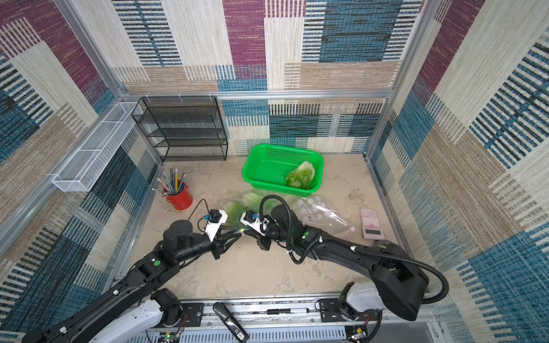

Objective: Open the zip-top bag and take out the chinese cabbages
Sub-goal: Adjust the zipper food storage bag at the center of the board.

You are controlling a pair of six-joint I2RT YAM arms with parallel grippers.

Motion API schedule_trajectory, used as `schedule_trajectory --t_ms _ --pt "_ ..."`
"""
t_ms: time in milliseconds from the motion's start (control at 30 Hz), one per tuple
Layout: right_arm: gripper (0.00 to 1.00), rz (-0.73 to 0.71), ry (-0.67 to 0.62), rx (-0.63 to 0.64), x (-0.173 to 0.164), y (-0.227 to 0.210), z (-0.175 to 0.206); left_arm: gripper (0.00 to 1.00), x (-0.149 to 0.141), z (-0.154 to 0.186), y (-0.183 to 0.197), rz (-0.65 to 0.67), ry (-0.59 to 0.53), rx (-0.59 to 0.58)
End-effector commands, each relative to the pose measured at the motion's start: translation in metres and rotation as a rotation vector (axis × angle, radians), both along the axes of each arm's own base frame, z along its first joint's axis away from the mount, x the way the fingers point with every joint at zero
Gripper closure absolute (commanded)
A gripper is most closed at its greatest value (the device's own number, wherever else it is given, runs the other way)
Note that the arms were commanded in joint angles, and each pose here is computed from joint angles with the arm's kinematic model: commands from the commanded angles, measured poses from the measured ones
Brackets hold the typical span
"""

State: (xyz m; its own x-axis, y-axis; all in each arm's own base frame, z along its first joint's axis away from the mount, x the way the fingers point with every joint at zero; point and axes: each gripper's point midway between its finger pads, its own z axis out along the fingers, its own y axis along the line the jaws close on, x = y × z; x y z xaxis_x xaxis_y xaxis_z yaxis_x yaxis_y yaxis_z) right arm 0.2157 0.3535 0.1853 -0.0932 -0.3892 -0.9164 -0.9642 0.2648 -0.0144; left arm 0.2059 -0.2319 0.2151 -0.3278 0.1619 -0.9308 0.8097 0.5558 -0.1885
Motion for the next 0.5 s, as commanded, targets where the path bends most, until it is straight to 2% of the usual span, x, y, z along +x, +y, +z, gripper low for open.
schedule_trajectory --t_ms 0,100,367,467 --pt "1.00 0.025 -0.020 0.029 -0.0016 0.0030 0.0112 0.66 0.0045 0.0062 -0.0021 0.000 -0.056 0.016" --pt "0.99 0.024 -0.022 0.028 -0.0020 0.0026 0.0113 0.70 0.0051 0.0052 -0.0034 -0.005 -0.062 0.027" --pt "0.99 0.019 -0.027 0.029 0.0001 0.0026 0.0127 0.91 0.0041 0.0027 -0.0033 -0.006 -0.059 0.030" --pt "0.99 0.016 -0.031 0.028 0.0007 0.0019 0.0137 0.95 0.0032 0.0018 -0.0033 -0.006 -0.058 0.030"
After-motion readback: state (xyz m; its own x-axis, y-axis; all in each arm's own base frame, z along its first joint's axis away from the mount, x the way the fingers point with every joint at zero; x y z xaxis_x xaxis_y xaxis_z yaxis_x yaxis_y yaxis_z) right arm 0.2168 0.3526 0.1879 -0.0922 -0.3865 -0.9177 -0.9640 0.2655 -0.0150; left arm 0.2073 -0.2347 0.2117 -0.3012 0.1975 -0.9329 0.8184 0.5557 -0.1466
